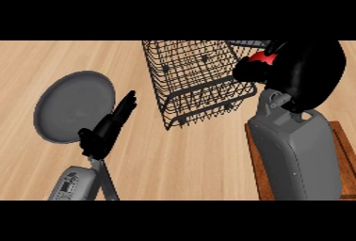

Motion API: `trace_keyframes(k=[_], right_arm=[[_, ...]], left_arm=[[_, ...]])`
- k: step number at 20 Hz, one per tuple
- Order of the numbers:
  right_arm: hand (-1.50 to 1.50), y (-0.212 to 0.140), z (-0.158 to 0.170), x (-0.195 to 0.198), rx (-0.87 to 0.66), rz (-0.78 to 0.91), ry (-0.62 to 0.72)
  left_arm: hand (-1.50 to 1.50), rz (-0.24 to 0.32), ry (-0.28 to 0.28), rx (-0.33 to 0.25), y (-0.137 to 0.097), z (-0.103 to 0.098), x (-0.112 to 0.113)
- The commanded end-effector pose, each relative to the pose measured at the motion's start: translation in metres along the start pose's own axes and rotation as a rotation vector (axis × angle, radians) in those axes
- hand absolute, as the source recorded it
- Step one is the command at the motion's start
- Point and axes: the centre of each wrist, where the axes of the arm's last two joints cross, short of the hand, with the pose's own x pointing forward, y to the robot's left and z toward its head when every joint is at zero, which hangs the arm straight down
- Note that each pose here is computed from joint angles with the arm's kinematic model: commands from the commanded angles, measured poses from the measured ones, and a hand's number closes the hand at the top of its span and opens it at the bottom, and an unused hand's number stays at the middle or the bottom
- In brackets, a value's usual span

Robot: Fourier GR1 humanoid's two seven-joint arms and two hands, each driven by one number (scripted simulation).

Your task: Pick the tomato from the cutting board and place it in the tiered basket

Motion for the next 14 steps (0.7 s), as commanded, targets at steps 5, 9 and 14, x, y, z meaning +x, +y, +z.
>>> trace_keyframes(k=[5,9,14], right_arm=[[1.5,0.032,-0.032,0.049,0.073,-0.031,0.247],[1.5,0.04,-0.043,0.062,0.106,-0.097,0.28],[1.5,0.038,-0.068,0.055,0.182,-0.261,0.419]], left_arm=[[0.0,-0.01,-0.003,0.011,0.009,-0.006,0.004],[0.0,-0.004,-0.021,-0.009,-0.003,-0.005,0.005],[0.0,0.021,-0.01,-0.014,-0.01,-0.008,0.004]])
